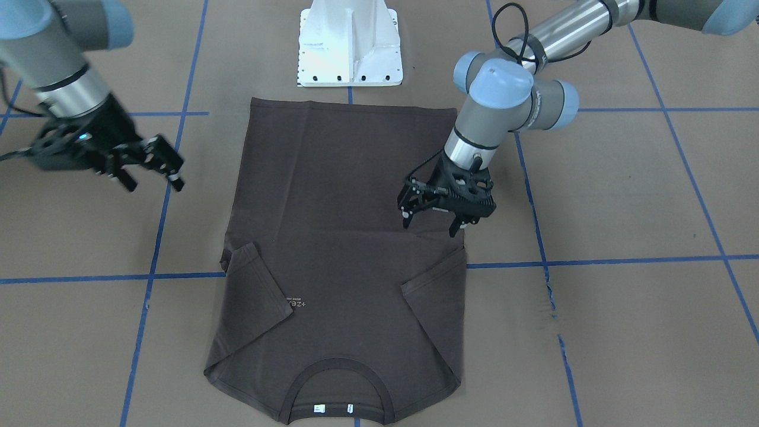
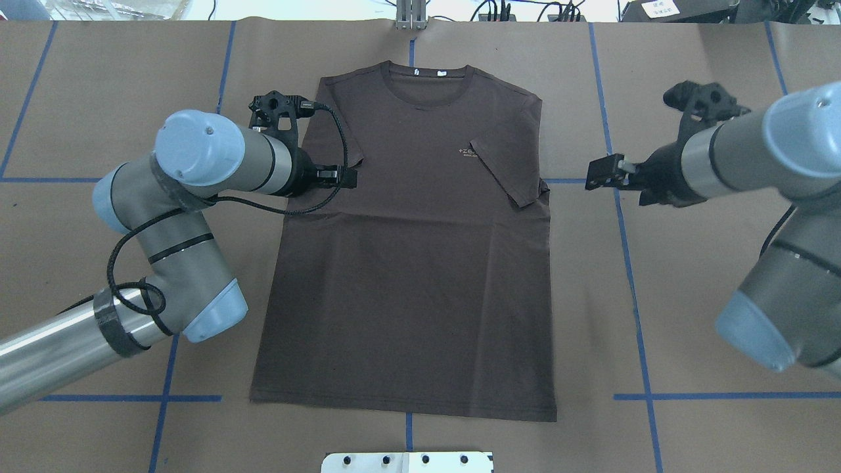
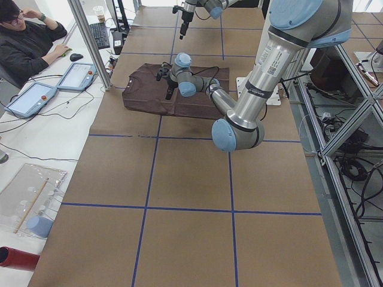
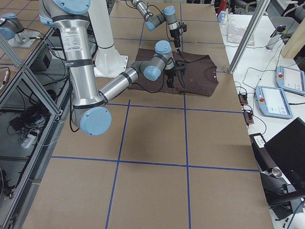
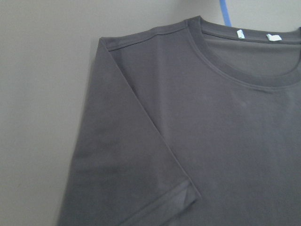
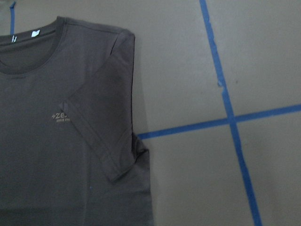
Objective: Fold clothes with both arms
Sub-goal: 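Move both grippers down to the shirt's hem corners nearest the robot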
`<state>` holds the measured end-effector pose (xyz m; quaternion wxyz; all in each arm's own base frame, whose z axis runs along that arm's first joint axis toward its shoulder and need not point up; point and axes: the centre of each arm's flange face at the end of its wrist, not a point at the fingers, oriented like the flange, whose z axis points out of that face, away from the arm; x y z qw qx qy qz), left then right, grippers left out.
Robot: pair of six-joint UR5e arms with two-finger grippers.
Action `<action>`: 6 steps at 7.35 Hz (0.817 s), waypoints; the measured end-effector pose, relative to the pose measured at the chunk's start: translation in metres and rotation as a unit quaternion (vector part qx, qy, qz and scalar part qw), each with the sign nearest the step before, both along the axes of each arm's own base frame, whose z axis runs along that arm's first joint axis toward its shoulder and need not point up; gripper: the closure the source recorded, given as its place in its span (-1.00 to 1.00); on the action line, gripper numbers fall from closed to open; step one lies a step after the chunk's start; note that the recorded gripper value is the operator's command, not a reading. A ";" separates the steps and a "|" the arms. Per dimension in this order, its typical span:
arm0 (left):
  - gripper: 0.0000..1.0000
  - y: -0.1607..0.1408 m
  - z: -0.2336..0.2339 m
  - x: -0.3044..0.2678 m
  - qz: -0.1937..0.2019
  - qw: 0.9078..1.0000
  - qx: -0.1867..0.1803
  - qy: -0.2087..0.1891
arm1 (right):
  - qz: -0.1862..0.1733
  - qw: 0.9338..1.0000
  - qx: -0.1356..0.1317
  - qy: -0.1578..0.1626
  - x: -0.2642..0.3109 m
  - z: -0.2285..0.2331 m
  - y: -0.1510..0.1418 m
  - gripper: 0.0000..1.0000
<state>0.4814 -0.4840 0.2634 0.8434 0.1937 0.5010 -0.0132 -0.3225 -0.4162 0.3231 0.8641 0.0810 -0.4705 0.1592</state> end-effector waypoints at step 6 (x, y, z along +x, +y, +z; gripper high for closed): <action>-0.37 0.185 0.058 -0.020 0.020 0.993 -0.115 0.027 | 0.030 0.999 -0.025 -0.023 -0.098 -0.014 0.225 -0.99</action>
